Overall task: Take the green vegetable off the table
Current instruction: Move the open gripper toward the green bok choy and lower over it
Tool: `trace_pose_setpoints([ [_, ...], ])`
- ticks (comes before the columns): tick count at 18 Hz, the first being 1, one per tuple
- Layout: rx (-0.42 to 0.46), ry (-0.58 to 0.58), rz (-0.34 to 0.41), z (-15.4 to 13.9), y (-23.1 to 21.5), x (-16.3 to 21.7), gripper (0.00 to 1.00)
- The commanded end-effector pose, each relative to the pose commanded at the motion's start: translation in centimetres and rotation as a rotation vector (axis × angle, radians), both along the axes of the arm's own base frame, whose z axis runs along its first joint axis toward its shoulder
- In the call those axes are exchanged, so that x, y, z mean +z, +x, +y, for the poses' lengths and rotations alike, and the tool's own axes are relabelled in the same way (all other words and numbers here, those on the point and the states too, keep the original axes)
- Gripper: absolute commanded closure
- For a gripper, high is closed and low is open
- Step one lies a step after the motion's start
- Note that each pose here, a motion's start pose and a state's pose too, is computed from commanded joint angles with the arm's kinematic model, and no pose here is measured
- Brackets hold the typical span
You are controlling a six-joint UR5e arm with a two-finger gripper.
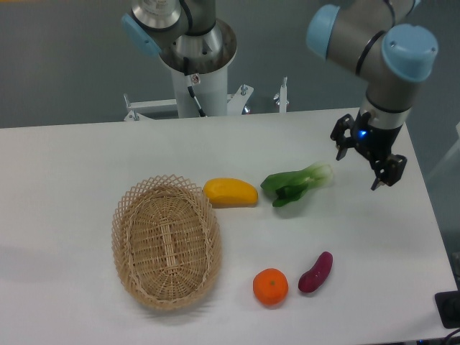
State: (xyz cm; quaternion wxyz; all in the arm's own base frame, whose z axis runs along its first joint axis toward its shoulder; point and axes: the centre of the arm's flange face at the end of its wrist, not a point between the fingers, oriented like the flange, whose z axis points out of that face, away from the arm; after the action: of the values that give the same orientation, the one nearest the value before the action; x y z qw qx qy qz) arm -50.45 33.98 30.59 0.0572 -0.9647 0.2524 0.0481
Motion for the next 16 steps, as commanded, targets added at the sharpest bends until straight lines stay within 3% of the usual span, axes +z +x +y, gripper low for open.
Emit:
trace_pose_setpoints([
  [4,0.006,-0.007,-0.016,-1.2,1.2,-3.2,0.00],
  [11,-0.121,-0.048,-0.032,-2.5,2.5,-5.9,0.00],
  [16,-0.127,-0.058,-0.063,-3.2,4.0,-8.1,0.00],
])
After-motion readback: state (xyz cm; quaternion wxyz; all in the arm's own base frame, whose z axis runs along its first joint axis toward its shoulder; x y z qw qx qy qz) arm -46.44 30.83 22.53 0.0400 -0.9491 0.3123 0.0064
